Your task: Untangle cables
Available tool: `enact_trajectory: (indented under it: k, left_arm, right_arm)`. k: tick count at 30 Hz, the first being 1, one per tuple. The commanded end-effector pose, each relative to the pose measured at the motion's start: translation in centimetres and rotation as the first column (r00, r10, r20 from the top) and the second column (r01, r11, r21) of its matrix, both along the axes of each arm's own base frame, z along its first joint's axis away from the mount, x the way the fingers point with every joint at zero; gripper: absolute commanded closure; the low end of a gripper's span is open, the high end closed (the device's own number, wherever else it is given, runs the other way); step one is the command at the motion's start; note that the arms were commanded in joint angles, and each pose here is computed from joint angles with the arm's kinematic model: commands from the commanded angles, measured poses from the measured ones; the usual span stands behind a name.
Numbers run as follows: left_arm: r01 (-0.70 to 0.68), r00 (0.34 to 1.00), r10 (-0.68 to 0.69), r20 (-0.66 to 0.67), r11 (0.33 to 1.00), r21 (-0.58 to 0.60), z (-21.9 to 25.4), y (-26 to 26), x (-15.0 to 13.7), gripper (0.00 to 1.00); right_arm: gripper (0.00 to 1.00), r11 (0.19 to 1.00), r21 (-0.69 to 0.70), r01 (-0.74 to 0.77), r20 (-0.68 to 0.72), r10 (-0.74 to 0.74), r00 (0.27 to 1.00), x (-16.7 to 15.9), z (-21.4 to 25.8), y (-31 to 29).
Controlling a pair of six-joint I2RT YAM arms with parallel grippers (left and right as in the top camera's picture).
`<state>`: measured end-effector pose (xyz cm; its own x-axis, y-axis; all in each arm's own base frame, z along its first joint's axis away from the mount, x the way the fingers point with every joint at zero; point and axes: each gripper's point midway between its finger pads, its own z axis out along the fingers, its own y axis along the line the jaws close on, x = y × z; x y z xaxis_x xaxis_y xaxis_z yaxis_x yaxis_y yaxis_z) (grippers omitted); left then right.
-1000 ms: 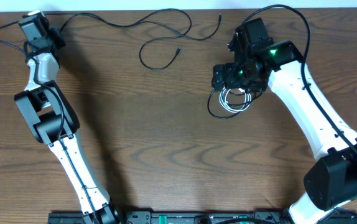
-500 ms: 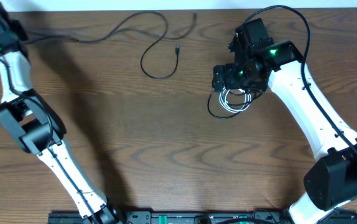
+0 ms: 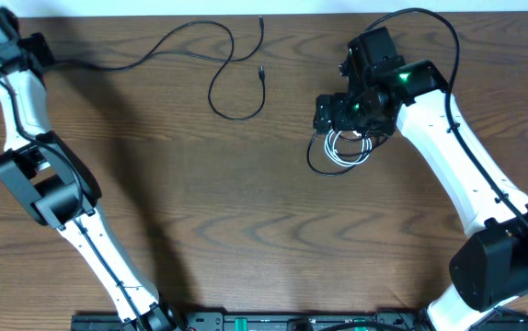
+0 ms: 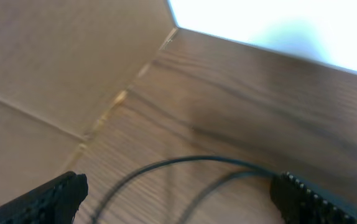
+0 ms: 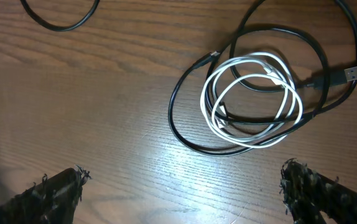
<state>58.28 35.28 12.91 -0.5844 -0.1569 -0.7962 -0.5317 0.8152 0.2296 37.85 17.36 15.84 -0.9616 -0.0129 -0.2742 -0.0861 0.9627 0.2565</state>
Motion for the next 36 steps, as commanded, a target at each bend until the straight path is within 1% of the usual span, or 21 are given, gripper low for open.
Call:
enact_trajectory:
  k: [1,3,4,5,7,8,9,10,11,12,14,16,19,20,22,24,26,28,30,32,36]
  left_arm:
    - [0.175,0.975,-0.143,0.172,0.965,-0.193,6.5,-7.3,2.0,0.01]
    - [0.303,0.948,-0.252,0.193,0.899,-0.317,6.3,-11.8,2.5,0.02]
    - [0.354,0.933,-0.299,0.199,0.86,-0.367,5.9,-13.7,2.7,0.11]
    - [0.398,0.917,-0.346,0.198,0.817,-0.416,5.3,-15.7,2.6,0.21]
    - [0.442,0.893,-0.412,0.178,0.734,-0.516,4.1,-19.3,1.8,0.34]
    - [0.445,0.881,-0.447,0.153,0.678,-0.585,3.2,-21.5,0.9,0.44]
    - [0.429,0.873,-0.472,0.126,0.618,-0.659,2.3,-23.9,-0.2,0.53]
    - [0.39,0.873,-0.481,0.087,0.578,-0.717,1.5,-25.5,-1.3,0.55]
    - [0.355,0.862,-0.505,0.044,0.54,-0.763,0.7,-27.5,-2.5,0.65]
    - [0.299,0.842,-0.538,-0.029,0.511,-0.806,-0.6,-30.1,-4.2,0.87]
    - [0.228,0.81,-0.576,-0.114,0.487,-0.843,-1.9,-33.0,-6.3,0.92]
    - [0.163,0.757,-0.625,-0.187,0.459,-0.873,-3.2,-36.5,-8.5,0.92]
    - [0.101,0.712,-0.652,-0.26,0.462,-0.881,-4.6,-39.5,-10.4,0.92]
    - [0.041,0.692,-0.633,-0.346,0.513,-0.857,-5.9,-40.9,-11.6,0.92]
    - [-0.007,0.67,-0.6,-0.438,0.585,-0.811,-7.1,-41.5,-12.7,0.92]
    - [-0.045,0.628,-0.565,-0.535,0.66,-0.75,-8.4,-42.5,-14.4,0.92]
    - [-0.056,0.588,-0.555,-0.589,0.698,-0.714,-9.1,-43.5,-15.7,0.92]
    - [-0.058,0.566,-0.543,-0.62,0.724,-0.687,-9.7,-44.2,-16.5,0.92]
    - [-0.039,0.553,-0.551,-0.625,0.733,-0.68,-10.5,-45.1,-16.8,0.92]
    - [-0.031,0.548,-0.556,-0.625,0.733,-0.679,-11.2,-45.5,-17.0,0.92]
    - [-0.06,0.56,-0.534,-0.633,0.736,-0.674,-12.9,-45.8,-17.5,0.92]
  right_arm:
    - [0.01,1.0,-0.001,0.003,-0.003,-0.003,1.0,-0.1,-0.4,0.4]
    - [0.01,1.0,0.004,0.003,0.007,-0.003,1.0,0.2,-0.5,0.5]
    - [0.01,1.0,0.005,0.002,0.011,-0.002,1.0,0.3,-0.5,0.6]
    - [0.01,1.0,0.006,0.001,0.012,-0.001,1.0,0.3,-0.6,0.6]
    - [0.01,1.0,0.007,-0.003,0.014,0.003,1.0,0.4,-0.7,0.9]
    - [0.01,1.0,0.006,-0.009,0.014,0.009,1.0,0.5,-0.9,1.2]
    - [0.01,1.0,0.008,-0.016,0.018,0.016,1.0,0.5,-1.0,1.5]
    - [0.01,1.0,0.008,-0.019,0.017,0.019,1.0,0.5,-1.1,1.6]
    - [0.01,1.0,0.009,-0.023,0.02,0.023,1.0,0.5,-1.1,1.8]
    - [0.01,1.0,0.011,-0.029,0.025,0.029,0.999,0.6,-1.1,2.1]
    - [0.01,0.999,0.014,-0.036,0.035,0.035,0.999,0.7,-1.0,2.4]
    - [0.01,0.999,0.017,-0.036,0.04,0.036,0.999,0.8,-1.0,2.5]
    - [0.01,0.999,0.017,-0.035,0.04,0.035,0.999,0.8,-1.0,2.5]
    - [0.01,0.999,0.016,-0.033,0.039,0.033,0.999,0.8,-1.0,2.4]
    - [0.01,0.999,0.016,-0.034,0.038,0.033,0.999,0.8,-1.0,2.4]
    - [0.01,0.999,0.011,-0.034,0.027,0.033,0.999,0.5,-1.1,2.3]
    - [0.01,0.999,0.005,-0.037,0.016,0.037,0.999,0.3,-1.2,2.2]
    - [0.01,0.999,0.005,-0.037,0.015,0.037,0.999,0.2,-1.2,2.2]
    - [0.01,0.999,0.005,-0.037,0.016,0.037,0.999,0.2,-1.2,2.2]
    - [0.01,0.999,0.006,-0.037,0.016,0.037,0.999,0.2,-1.2,2.2]
    - [0.01,0.999,0.004,-0.037,0.012,0.037,0.999,0.2,-1.3,2.1]
